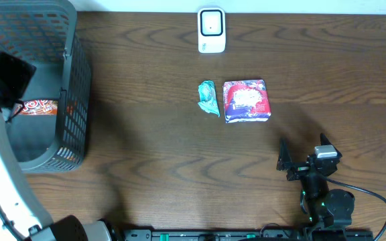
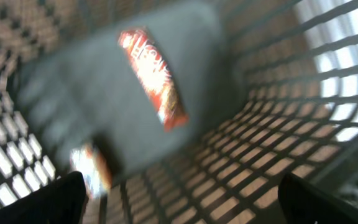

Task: Scan the item barcode
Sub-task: 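Reach the left gripper into the basket toward the orange snack bar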

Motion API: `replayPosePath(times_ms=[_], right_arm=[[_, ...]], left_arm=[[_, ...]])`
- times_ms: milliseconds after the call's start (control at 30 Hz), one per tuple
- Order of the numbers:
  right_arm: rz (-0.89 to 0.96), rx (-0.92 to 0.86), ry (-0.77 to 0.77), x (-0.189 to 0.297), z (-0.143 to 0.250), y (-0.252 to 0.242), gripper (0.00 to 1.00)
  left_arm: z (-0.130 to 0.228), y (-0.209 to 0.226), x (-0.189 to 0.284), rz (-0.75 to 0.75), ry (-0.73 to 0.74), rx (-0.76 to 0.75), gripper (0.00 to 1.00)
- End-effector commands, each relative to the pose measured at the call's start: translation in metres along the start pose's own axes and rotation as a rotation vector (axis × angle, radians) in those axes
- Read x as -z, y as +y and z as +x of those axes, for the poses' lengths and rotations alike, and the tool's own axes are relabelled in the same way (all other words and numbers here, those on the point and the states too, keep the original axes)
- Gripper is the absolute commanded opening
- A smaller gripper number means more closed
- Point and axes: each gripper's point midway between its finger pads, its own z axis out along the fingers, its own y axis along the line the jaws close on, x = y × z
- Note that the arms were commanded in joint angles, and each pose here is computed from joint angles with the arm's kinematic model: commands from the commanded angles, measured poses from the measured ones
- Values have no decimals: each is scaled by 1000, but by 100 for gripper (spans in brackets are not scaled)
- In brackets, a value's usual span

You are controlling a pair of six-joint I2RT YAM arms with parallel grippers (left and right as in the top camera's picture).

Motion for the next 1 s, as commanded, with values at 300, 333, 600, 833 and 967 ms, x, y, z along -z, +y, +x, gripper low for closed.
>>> replayPosePath(times_ms=[300,333,600,833,967], right_arm=[[-4,12,1,0,1,1,99],[-4,12,1,0,1,1,99],[-4,12,1,0,1,1,99],[-4,12,1,0,1,1,99],[-4,12,1,0,1,1,99]], left_arm=[[35,59,-67,-391,158,364,99],[36,61,-73,-412,170,361,99],[55,86,-113,-582,231,406,99],[68,105,-138,-680,255,409,100],[74,114,-147,-721,263,397,100]])
